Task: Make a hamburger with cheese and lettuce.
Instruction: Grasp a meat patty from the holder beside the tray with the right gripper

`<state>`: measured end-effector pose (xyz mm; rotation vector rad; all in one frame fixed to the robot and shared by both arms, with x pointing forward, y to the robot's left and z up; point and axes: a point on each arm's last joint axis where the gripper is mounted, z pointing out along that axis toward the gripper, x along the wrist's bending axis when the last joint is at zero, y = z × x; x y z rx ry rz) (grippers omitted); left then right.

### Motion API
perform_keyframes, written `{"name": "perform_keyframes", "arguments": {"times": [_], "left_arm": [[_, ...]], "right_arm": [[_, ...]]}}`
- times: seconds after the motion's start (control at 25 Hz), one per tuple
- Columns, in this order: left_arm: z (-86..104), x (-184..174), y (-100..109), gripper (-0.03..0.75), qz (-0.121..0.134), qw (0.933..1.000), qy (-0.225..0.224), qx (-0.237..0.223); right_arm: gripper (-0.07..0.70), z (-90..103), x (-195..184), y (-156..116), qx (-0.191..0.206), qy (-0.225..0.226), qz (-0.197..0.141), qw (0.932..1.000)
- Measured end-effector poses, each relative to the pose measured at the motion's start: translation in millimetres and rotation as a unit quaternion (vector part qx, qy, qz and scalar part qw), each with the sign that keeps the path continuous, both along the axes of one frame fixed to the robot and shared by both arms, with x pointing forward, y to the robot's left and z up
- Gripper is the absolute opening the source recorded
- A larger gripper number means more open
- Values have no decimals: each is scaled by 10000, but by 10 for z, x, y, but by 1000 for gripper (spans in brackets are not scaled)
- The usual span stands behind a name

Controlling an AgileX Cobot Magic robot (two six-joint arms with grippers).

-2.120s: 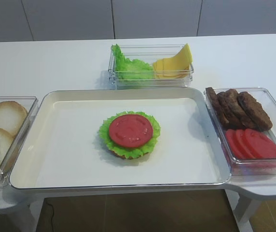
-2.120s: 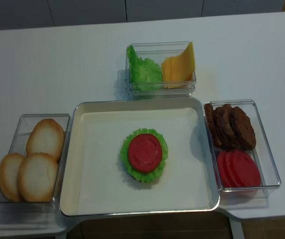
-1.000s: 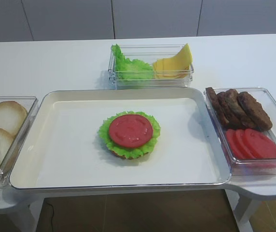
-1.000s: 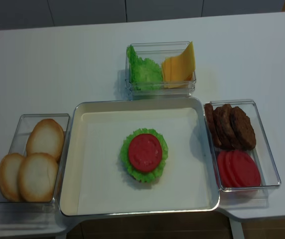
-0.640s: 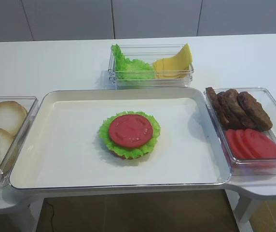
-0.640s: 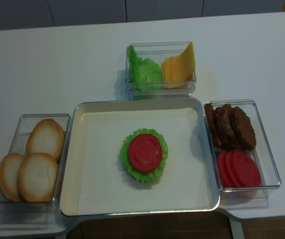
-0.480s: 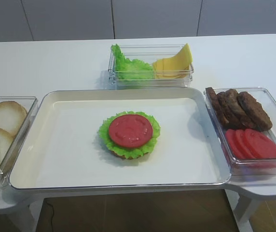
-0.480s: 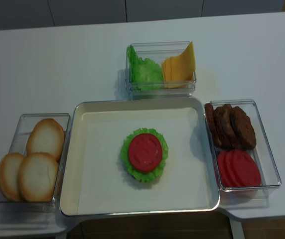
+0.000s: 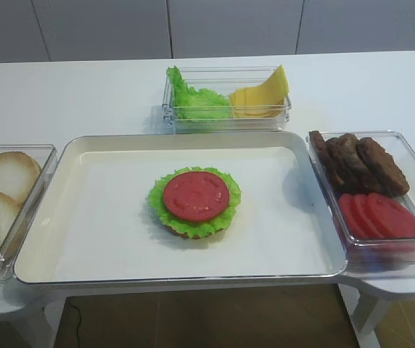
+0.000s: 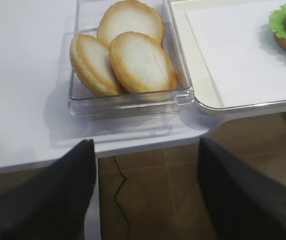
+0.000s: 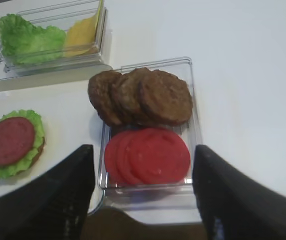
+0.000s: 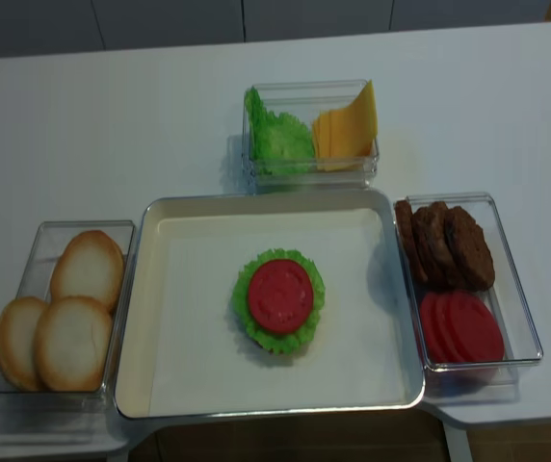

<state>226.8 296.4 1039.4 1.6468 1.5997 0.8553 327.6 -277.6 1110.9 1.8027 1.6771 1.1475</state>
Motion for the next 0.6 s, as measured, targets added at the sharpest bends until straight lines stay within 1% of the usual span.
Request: {"name": "perform_keyframes", "arguments": {"times": [0.16, 0.24, 0.28, 0.4, 0.48, 0.6], "left_arm": [[0, 0, 0, 471, 0, 10000, 0, 0], [0, 0, 0, 471, 0, 10000, 0, 0], [0, 0, 0, 471, 0, 10000, 0, 0], [0, 0, 0, 471, 0, 10000, 0, 0], [0, 0, 0, 471, 0, 10000, 0, 0], [0, 0, 0, 471, 0, 10000, 0, 0]], "right_arm": [[445, 136, 452, 46, 80, 277, 143, 9995], [422, 183, 672, 70, 170, 456, 181, 9987], [418, 237, 775, 86, 241, 476, 210, 9984], [412, 309, 1047, 133, 424, 600, 335, 9967], [410, 375, 1203, 205, 439, 592, 541, 9958], [410, 421, 1411, 390, 234, 650, 906, 9935]]}}
